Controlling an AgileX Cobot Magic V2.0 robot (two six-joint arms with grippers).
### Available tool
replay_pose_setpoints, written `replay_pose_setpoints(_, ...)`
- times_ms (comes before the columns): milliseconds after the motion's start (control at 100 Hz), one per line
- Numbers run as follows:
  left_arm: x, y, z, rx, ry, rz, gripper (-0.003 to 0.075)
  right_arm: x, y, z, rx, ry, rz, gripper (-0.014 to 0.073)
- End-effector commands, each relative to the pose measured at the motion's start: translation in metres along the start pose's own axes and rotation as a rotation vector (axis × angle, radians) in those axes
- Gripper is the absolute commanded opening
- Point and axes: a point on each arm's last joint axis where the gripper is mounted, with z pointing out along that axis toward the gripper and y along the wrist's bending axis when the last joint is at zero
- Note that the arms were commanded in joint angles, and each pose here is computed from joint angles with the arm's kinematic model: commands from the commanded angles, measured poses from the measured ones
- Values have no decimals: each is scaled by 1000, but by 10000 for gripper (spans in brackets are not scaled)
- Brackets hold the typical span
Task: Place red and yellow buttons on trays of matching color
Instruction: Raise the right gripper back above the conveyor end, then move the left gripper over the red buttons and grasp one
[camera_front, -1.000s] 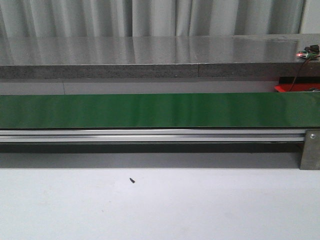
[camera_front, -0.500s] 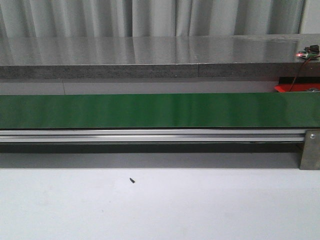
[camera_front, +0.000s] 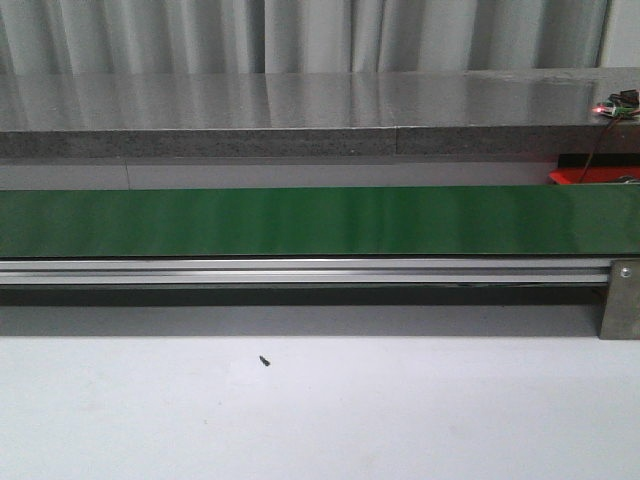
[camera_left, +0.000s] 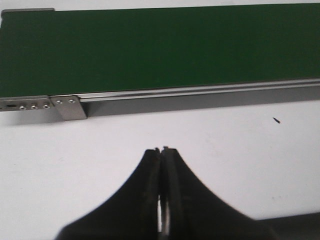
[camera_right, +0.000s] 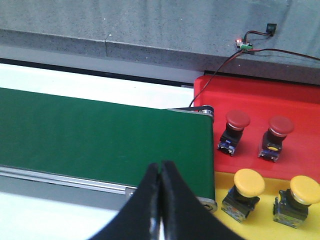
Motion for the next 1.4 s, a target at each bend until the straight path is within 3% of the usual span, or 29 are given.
replay_pose_setpoints(0, -25, 8, -1, -57, -74, -45, -20, -15, -2, -3, 24, -100, -1, -66)
replay_pose_setpoints(350, -79, 63, 23, -237, -79, -179, -20, -15, -2, -3, 24, -101, -1, -66)
replay_pose_setpoints(580, -102, 106, 51, -294, -51, -273, -5, -15, -2, -3, 25, -102, -1, -66)
replay_pose_setpoints(700, -113, 124, 72, -296, -12, -294, 120, -15, -2, -3, 25, -103, -1, -66)
replay_pose_setpoints(870, -128, 146, 101, -288, 29, -309, 447, -15, -2, -3, 25, -103, -1, -66)
replay_pose_setpoints(940, -135, 154, 112, -286, 41, -318, 520, -15, -2, -3, 25, -103, -1, -66)
replay_pose_setpoints(1100, -146, 175, 136, -320, 65, -425, 534, -15, -2, -3, 25, -103, -1, -66)
replay_pose_setpoints(1390, -145, 212, 193, -353, 263, -643, 532, -15, -2, -3, 25, -103, -1, -66)
